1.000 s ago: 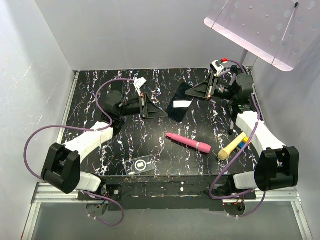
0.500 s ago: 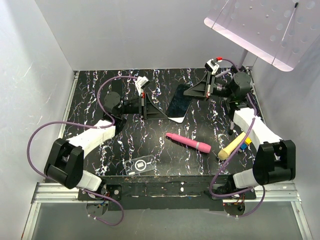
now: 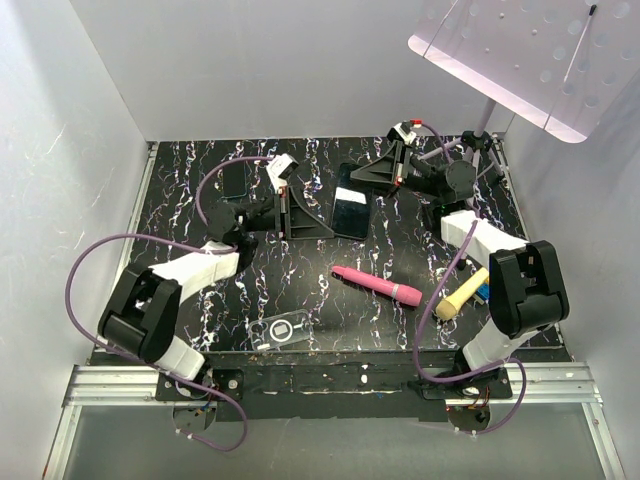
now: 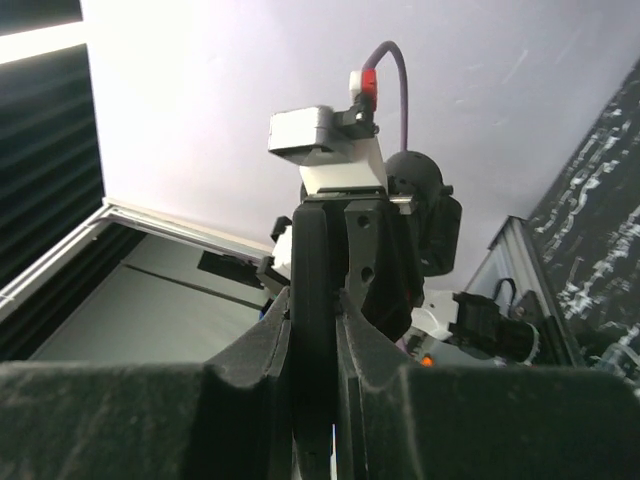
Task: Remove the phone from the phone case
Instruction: Remove the phone case from the phone.
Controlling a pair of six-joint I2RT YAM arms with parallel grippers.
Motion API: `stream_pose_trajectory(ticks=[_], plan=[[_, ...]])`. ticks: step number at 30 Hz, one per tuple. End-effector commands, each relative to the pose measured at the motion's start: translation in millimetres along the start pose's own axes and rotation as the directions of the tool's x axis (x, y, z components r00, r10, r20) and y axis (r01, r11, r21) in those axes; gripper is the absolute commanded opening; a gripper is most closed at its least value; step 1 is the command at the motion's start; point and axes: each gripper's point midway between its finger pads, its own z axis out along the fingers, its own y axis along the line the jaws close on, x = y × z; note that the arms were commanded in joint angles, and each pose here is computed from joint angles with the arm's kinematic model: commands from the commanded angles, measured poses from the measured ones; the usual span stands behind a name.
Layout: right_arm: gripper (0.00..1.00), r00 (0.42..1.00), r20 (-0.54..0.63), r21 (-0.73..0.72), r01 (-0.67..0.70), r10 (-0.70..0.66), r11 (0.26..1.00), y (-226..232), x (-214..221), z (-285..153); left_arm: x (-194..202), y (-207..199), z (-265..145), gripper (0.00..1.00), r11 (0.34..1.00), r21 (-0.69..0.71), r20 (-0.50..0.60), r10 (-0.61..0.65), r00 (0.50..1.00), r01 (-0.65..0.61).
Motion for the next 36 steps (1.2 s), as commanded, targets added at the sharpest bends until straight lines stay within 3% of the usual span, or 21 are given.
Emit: stream_pose_trajectory(ticks=[1, 5, 7, 10, 13, 16, 19, 23, 26, 29, 31, 32, 34, 36], plan=[[0.01, 0.991, -0.118, -0.240, -0.095, 0.068, 0.966, 79, 47, 15, -21, -30, 4, 0.00, 0.944, 0.020, 0.164, 0.321, 0.933, -0.328], [0.01, 0.983, -0.124, -0.249, -0.161, 0.134, 0.955, 82, 49, 19, -25, -18, -1, 0.00, 0.889, -0.115, 0.164, 0.457, 0.874, -0.444], [0.01, 0.980, -0.121, -0.253, -0.186, 0.160, 0.949, 80, 47, 19, -27, -6, -2, 0.00, 0.878, -0.167, 0.144, 0.471, 0.870, -0.448], [0.01, 0.977, -0.132, -0.253, -0.197, 0.168, 0.947, 80, 48, 22, -29, 1, -1, 0.00, 0.888, -0.163, 0.142, 0.452, 0.881, -0.429], [0.01, 0.978, -0.143, -0.269, -0.185, 0.151, 0.945, 89, 52, 24, -35, 22, -2, 0.00, 0.919, -0.210, 0.157, 0.369, 0.916, -0.334], [0.01, 0.982, -0.136, -0.294, -0.170, 0.134, 0.941, 100, 51, 24, -38, 51, -11, 0.00, 0.914, -0.331, 0.183, 0.305, 0.935, -0.234], [0.01, 0.985, -0.133, -0.314, -0.146, 0.109, 0.938, 109, 52, 24, -33, 89, -27, 0.00, 0.851, -0.510, 0.175, 0.246, 0.953, -0.126], [0.01, 0.986, -0.130, -0.308, -0.136, 0.100, 0.942, 105, 51, 25, -30, 89, -34, 0.00, 0.825, -0.553, 0.173, 0.252, 0.952, -0.119], [0.01, 0.991, -0.112, -0.291, -0.100, 0.070, 0.952, 96, 48, 24, -24, 72, -28, 0.01, 0.843, -0.509, 0.125, 0.275, 0.953, -0.176], [0.01, 0.993, -0.087, -0.286, -0.103, 0.082, 0.953, 86, 40, 23, -15, 56, -31, 0.18, 0.839, -0.492, 0.093, 0.316, 0.944, -0.232], [0.01, 0.995, -0.069, -0.256, -0.091, 0.075, 0.962, 74, 35, 23, -6, 44, -31, 0.42, 0.843, -0.462, 0.067, 0.345, 0.936, -0.277], [0.01, 0.996, -0.055, -0.236, -0.082, 0.071, 0.968, 70, 31, 24, 0, 38, -31, 0.49, 0.846, -0.443, 0.059, 0.358, 0.932, -0.297], [0.01, 0.998, -0.037, -0.190, -0.058, 0.051, 0.980, 60, 26, 27, 7, 22, -29, 0.61, 0.854, -0.399, 0.058, 0.388, 0.920, -0.335], [0.01, 0.999, -0.008, -0.139, -0.037, 0.036, 0.990, 51, 20, 30, 12, 8, -26, 0.65, 0.856, -0.363, 0.072, 0.419, 0.905, -0.368]])
